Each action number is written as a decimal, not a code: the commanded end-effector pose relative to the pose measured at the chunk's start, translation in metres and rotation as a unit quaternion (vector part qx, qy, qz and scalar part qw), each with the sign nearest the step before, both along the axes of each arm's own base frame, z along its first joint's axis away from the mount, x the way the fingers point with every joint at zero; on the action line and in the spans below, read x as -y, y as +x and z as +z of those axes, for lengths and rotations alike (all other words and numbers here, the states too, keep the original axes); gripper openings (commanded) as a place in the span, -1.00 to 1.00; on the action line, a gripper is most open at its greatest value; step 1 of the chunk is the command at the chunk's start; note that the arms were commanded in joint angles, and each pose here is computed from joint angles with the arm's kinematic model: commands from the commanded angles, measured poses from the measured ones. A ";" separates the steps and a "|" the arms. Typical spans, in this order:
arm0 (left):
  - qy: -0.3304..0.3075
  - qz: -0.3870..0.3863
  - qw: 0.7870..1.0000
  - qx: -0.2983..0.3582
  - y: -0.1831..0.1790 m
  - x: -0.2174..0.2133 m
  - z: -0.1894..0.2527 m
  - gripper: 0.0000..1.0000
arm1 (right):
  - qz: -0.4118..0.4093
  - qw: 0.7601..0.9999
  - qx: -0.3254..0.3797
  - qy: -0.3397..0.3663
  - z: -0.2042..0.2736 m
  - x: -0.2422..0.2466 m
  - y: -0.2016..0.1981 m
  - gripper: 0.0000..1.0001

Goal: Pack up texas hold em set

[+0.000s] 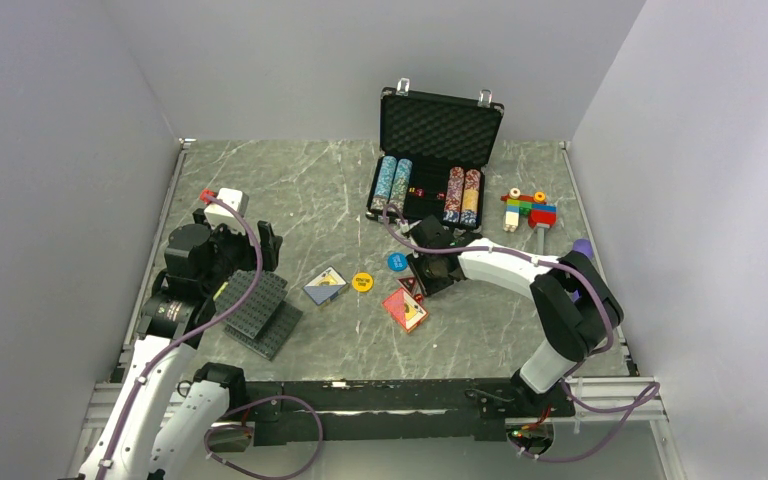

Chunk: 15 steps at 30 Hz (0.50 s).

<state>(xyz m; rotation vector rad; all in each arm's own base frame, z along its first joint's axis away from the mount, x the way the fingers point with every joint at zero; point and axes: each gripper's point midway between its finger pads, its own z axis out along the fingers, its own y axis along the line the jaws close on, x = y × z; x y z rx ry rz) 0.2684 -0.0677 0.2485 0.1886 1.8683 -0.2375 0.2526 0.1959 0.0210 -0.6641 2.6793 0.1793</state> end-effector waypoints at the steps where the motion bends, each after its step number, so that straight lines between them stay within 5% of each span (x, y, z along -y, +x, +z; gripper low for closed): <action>1: -0.001 0.000 1.000 0.023 0.003 0.000 0.009 0.97 | 0.004 1.000 0.023 0.013 0.008 -0.010 0.012 -0.37; 8: -0.002 0.000 1.000 0.024 0.002 0.000 0.010 0.97 | -0.001 1.000 0.020 0.012 0.007 -0.010 0.012 -0.53; 11: -0.002 0.000 1.000 0.025 0.002 0.000 0.010 0.97 | -0.010 1.000 0.022 0.018 0.011 -0.012 0.014 -0.71; 13: -0.002 0.001 1.000 0.026 0.002 0.000 0.011 0.97 | -0.024 0.999 0.033 0.021 0.018 -0.013 0.020 -1.00; 15: -0.002 0.002 1.000 0.027 0.001 -0.001 0.011 0.97 | -0.044 0.997 0.051 0.024 0.030 -0.014 0.030 -1.00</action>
